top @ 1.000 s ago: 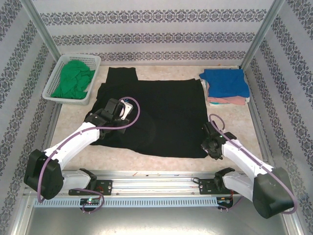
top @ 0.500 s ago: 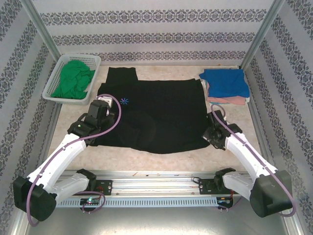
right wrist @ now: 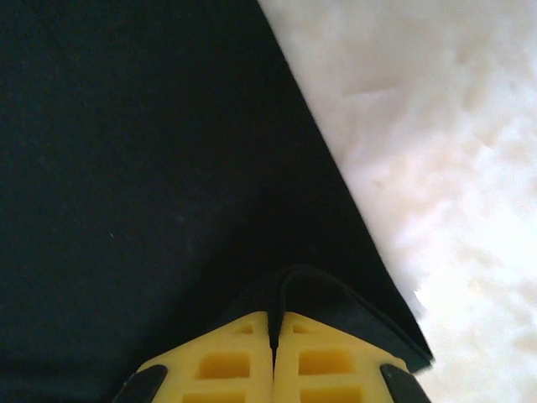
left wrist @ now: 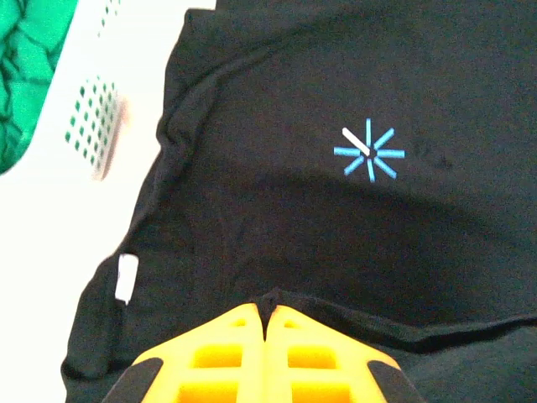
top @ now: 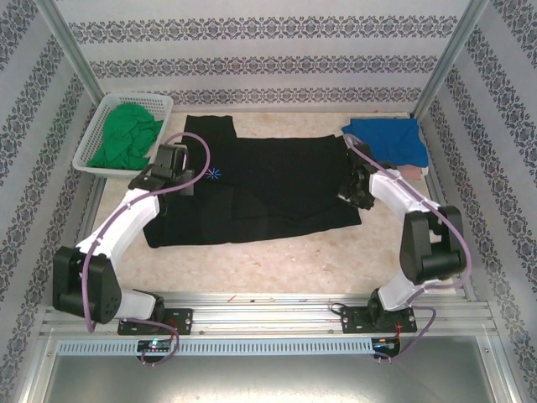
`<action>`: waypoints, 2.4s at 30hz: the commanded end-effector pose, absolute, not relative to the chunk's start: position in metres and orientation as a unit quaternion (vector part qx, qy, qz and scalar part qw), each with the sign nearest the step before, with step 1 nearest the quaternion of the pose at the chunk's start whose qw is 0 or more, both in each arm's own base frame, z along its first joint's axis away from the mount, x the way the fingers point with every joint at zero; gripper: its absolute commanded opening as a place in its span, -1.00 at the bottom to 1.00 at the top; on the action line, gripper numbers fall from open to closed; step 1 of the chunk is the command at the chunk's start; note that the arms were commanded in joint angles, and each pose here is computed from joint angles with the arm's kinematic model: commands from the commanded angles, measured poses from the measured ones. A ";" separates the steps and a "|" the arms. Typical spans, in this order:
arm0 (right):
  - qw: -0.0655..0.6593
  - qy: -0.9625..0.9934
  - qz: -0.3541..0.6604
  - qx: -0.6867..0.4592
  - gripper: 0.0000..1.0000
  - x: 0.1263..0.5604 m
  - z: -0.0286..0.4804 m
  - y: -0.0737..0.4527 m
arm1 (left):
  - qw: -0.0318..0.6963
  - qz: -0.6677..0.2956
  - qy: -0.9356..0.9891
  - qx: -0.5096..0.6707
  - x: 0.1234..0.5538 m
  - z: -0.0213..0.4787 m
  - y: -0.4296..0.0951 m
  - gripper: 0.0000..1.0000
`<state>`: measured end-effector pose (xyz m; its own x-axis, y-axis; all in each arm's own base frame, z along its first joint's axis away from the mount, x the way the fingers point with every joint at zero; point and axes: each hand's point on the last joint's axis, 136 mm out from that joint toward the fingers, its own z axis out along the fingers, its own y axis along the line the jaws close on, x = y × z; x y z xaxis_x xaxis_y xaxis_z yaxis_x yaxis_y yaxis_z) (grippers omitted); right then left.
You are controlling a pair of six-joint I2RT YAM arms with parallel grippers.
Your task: Fold and stack the t-shirts
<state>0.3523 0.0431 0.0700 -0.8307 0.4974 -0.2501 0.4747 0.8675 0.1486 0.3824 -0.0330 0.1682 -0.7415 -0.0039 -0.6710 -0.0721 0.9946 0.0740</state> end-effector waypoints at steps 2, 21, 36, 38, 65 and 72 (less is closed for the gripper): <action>0.135 0.965 0.048 0.221 -0.87 0.377 0.067 0.049 | 0.378 0.051 0.924 -0.014 0.410 0.178 -0.030 -1.00; 0.122 0.973 -0.007 0.194 -0.89 0.353 0.079 0.027 | 0.410 0.056 0.910 -0.025 0.437 0.200 -0.026 -1.00; 0.156 0.962 0.003 0.224 -0.94 0.352 0.085 0.010 | 0.415 0.063 0.907 -0.033 0.461 0.204 -0.025 -1.00; 0.150 0.963 0.002 0.223 -0.94 0.358 0.079 0.011 | 0.412 0.062 0.908 -0.031 0.470 0.199 -0.027 -1.00; 0.152 0.969 -0.029 0.191 -0.46 0.384 0.082 0.008 | 0.372 0.082 0.924 -0.032 0.520 0.161 -0.019 -1.00; 0.224 0.967 0.004 0.122 0.11 0.367 0.107 0.056 | 0.372 0.078 0.925 -0.026 0.528 0.162 -0.022 -1.00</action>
<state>0.3716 0.0293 0.0996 -0.8719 0.3133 -0.3763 0.3210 0.9461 0.0440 0.5212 -0.0287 0.1522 -0.7340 0.0183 -0.6789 -0.0921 0.9877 0.1262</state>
